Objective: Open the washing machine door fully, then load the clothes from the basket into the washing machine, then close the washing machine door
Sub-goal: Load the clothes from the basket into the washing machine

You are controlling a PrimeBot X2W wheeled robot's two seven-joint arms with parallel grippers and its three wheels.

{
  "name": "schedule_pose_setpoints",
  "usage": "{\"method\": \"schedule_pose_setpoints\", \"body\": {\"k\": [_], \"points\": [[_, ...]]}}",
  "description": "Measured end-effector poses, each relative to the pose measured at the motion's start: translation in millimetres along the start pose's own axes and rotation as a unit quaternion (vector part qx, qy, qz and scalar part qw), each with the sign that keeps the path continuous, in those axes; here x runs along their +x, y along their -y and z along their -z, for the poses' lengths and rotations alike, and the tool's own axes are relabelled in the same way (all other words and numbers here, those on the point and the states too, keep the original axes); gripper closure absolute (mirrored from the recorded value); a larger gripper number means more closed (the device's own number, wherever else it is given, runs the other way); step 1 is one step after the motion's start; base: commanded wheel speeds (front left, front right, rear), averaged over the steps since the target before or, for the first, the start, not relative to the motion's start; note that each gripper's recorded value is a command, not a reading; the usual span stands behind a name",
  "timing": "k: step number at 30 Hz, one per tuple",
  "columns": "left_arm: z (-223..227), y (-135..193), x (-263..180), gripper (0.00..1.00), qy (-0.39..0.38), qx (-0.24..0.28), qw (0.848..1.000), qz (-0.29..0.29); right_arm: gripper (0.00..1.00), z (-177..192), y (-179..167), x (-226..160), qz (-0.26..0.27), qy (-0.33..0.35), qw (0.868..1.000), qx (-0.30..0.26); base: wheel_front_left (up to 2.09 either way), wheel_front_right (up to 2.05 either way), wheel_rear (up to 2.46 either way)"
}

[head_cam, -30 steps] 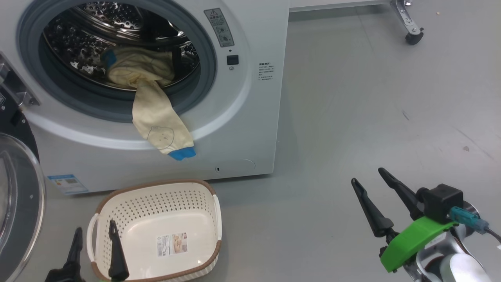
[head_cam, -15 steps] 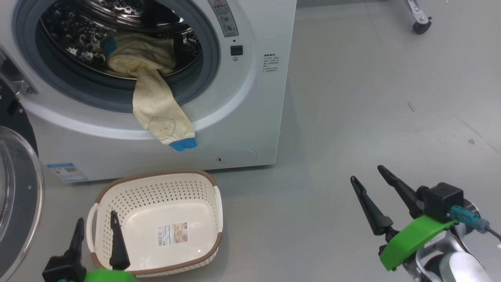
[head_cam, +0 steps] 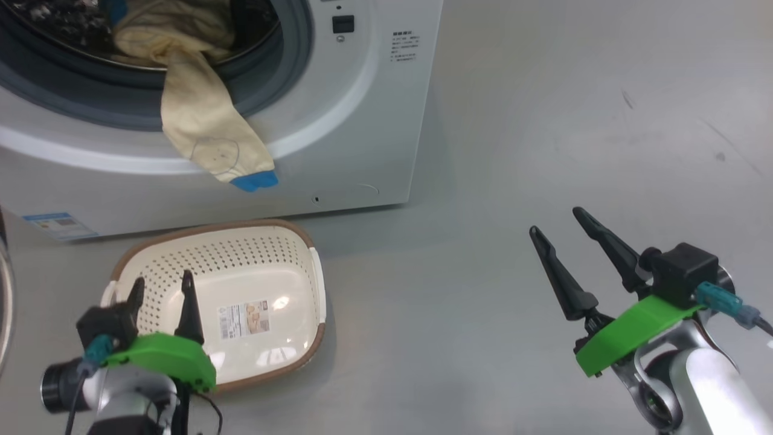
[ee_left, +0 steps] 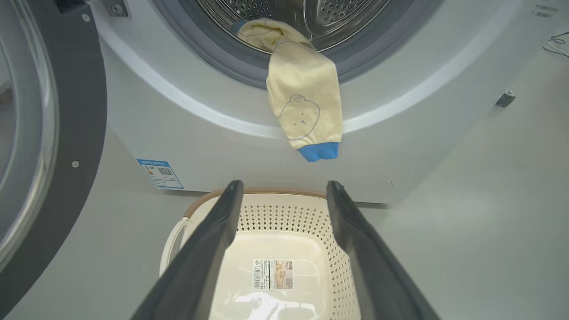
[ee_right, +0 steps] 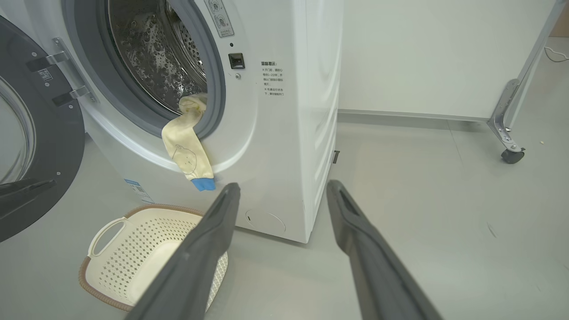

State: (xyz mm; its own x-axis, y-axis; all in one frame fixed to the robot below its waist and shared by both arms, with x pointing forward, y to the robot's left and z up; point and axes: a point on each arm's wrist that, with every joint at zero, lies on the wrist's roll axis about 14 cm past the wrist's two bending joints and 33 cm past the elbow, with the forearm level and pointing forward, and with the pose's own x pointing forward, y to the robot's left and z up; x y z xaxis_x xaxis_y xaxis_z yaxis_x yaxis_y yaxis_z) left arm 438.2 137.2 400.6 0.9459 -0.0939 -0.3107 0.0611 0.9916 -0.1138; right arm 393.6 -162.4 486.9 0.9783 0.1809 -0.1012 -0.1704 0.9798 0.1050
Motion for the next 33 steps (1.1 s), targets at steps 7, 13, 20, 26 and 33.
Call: {"method": "schedule_pose_setpoints", "body": {"k": [7,13,20,26,33], "points": [[11.7,17.4,64.1,0.00,-0.038,-0.002,0.998,0.042,0.00,11.5,11.0,19.8,0.008,-0.008,1.000,-0.004,0.00,0.00,0.00],[25.6,17.7,117.3,0.00,-0.075,0.005,0.996,0.055,0.00,26.9,24.6,31.5,0.023,-0.020,1.000,-0.004,0.00,0.00,0.00],[38.6,17.7,171.9,0.00,-0.102,0.016,0.993,0.060,0.00,49.3,37.6,37.5,0.043,-0.039,0.998,0.001,0.00,0.00,0.00],[48.1,31.8,204.4,0.00,-0.112,0.012,0.991,0.072,0.00,66.4,51.0,36.1,0.062,-0.057,0.996,0.002,0.00,0.00,0.00],[60.0,21.3,217.1,0.00,-0.128,0.011,0.991,0.044,0.00,78.3,58.3,30.3,0.077,-0.072,0.994,0.003,0.00,0.00,0.00]]}}
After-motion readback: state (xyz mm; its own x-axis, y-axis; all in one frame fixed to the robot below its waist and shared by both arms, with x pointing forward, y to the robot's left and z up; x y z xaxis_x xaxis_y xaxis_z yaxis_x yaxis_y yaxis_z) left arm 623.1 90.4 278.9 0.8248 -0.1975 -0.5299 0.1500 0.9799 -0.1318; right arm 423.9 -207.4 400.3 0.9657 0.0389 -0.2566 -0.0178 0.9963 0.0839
